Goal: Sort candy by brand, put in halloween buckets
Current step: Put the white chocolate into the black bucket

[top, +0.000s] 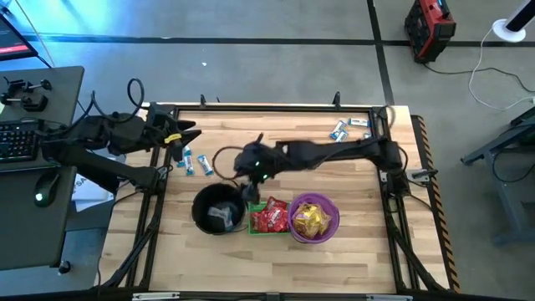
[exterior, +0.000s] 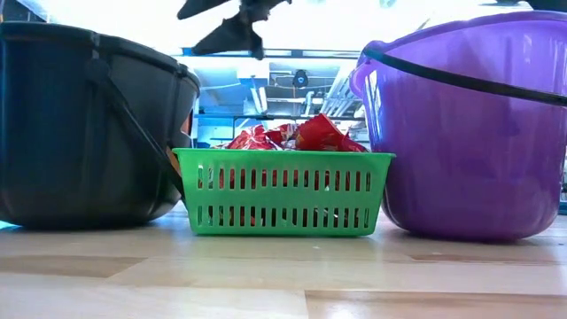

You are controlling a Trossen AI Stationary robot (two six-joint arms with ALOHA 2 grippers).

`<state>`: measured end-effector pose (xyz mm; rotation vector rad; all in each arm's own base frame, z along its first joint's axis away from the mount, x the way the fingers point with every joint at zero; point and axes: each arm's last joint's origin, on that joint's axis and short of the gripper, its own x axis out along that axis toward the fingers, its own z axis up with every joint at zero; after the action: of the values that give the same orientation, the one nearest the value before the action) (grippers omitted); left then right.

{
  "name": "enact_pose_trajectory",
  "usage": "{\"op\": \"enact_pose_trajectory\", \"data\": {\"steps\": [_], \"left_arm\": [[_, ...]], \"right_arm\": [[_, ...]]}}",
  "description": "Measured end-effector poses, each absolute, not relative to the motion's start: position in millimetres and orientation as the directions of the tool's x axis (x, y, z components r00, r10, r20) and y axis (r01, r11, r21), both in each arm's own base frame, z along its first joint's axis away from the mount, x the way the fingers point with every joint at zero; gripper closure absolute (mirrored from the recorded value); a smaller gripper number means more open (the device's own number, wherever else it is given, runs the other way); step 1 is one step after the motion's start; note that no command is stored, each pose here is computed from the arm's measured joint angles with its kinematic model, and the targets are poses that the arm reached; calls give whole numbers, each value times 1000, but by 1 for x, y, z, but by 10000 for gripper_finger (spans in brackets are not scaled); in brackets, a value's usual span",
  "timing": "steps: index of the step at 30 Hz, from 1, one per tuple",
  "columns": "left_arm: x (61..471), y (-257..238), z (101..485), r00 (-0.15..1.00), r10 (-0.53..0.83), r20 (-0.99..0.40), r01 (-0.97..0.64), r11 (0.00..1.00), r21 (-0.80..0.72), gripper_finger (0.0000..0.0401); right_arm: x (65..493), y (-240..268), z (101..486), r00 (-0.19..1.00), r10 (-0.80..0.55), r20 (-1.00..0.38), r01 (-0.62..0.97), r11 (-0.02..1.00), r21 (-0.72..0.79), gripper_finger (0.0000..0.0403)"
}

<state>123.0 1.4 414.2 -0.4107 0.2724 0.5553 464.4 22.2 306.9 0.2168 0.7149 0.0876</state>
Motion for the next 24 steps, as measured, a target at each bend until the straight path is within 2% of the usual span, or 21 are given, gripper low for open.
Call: {"op": "enact_pose_trajectory", "data": {"steps": [3, 6, 9, 12, 14, 16, 19, 22, 24], "left_arm": [[131, 1, 411, 808, 447, -383, -564, 776, -284, 213], [143, 6, 402, 751, 480, -454, -634, 717, -289, 213], [155, 15, 375, 592, 511, -623, -743, 646, -176, 213], [160, 27, 330, 364, 491, -791, -831, 556, -37, 213], [162, 34, 299, 275, 445, -853, -879, 475, -35, 213], [163, 38, 266, 258, 365, -894, -911, 400, -99, 213], [166, 40, 221, 319, 265, -910, -928, 281, -244, 213], [165, 42, 190, 378, 239, -895, -925, 147, -351, 213], [161, 43, 174, 358, 239, -903, -933, 54, -356, 213]], "right_arm": [[441, 2, 321, 703, 75, -707, 36, 989, 141, 155], [411, -22, 317, 649, 23, -760, 120, 984, 133, 155], [378, -38, 304, 633, -9, -774, 224, 959, 172, 155], [345, -42, 290, 650, -20, -760, 323, 912, 252, 155], [327, -41, 276, 647, -21, -762, 388, 869, 306, 155], [312, -39, 264, 652, -22, -758, 439, 826, 353, 155], [297, -33, 253, 682, -17, -731, 465, 782, 416, 155], [290, -29, 240, 689, -8, -724, 474, 761, 443, 155], [290, -28, 238, 700, -8, -714, 466, 762, 449, 155]]}}
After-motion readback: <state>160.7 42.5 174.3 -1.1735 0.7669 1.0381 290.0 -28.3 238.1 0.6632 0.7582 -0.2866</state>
